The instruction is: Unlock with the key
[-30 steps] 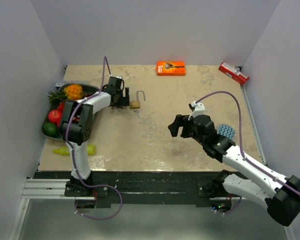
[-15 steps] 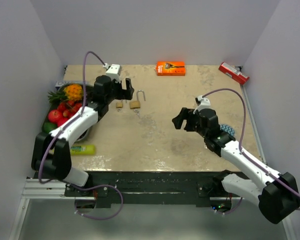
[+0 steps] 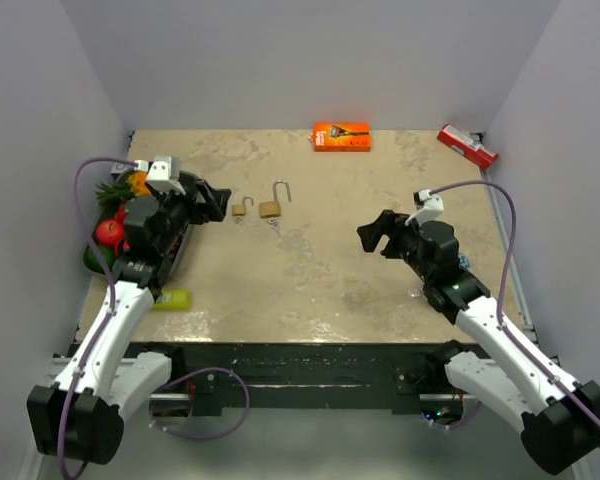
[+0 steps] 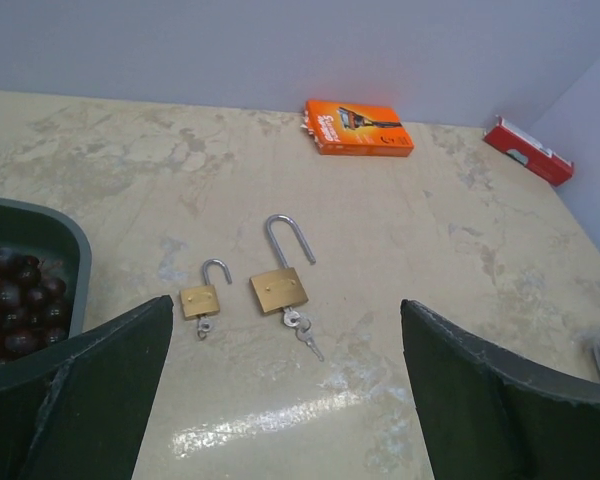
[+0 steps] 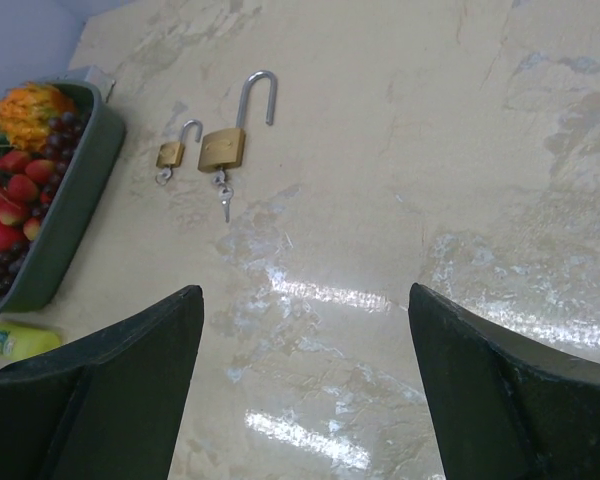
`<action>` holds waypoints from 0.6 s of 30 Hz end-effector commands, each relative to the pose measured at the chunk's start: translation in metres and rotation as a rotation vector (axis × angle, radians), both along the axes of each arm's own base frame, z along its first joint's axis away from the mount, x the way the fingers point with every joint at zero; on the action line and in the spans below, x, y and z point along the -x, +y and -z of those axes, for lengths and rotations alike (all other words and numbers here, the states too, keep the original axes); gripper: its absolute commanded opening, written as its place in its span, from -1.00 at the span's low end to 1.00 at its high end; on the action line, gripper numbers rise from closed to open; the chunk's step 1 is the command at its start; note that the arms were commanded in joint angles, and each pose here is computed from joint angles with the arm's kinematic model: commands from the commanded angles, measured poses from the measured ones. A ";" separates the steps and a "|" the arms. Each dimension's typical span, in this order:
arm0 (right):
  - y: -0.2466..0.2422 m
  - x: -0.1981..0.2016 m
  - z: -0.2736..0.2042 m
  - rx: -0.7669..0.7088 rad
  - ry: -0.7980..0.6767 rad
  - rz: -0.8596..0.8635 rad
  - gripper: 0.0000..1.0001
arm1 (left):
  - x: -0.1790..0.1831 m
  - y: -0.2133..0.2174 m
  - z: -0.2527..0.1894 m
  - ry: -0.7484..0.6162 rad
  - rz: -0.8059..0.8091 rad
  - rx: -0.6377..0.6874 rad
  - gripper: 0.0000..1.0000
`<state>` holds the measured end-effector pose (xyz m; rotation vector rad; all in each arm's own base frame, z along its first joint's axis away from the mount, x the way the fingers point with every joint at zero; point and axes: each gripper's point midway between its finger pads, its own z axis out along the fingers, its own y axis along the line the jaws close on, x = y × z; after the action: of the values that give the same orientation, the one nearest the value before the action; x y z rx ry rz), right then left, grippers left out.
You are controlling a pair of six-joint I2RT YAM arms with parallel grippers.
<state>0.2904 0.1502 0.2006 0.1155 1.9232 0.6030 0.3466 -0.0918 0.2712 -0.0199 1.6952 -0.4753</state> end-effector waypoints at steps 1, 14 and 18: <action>-0.013 0.003 -0.027 0.010 -0.096 0.038 0.72 | 0.031 -0.009 -0.006 0.012 0.087 -0.017 0.99; -0.020 0.014 -0.049 0.008 -0.184 0.032 0.72 | 0.050 -0.009 -0.007 -0.021 0.130 -0.079 0.99; -0.016 0.013 -0.047 -0.004 -0.183 0.017 0.72 | 0.052 -0.012 -0.008 -0.028 0.148 -0.076 0.99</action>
<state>0.2735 0.1338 0.2392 0.0799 1.7898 0.5804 0.2989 -0.0997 0.2737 0.1165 1.7235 -0.5092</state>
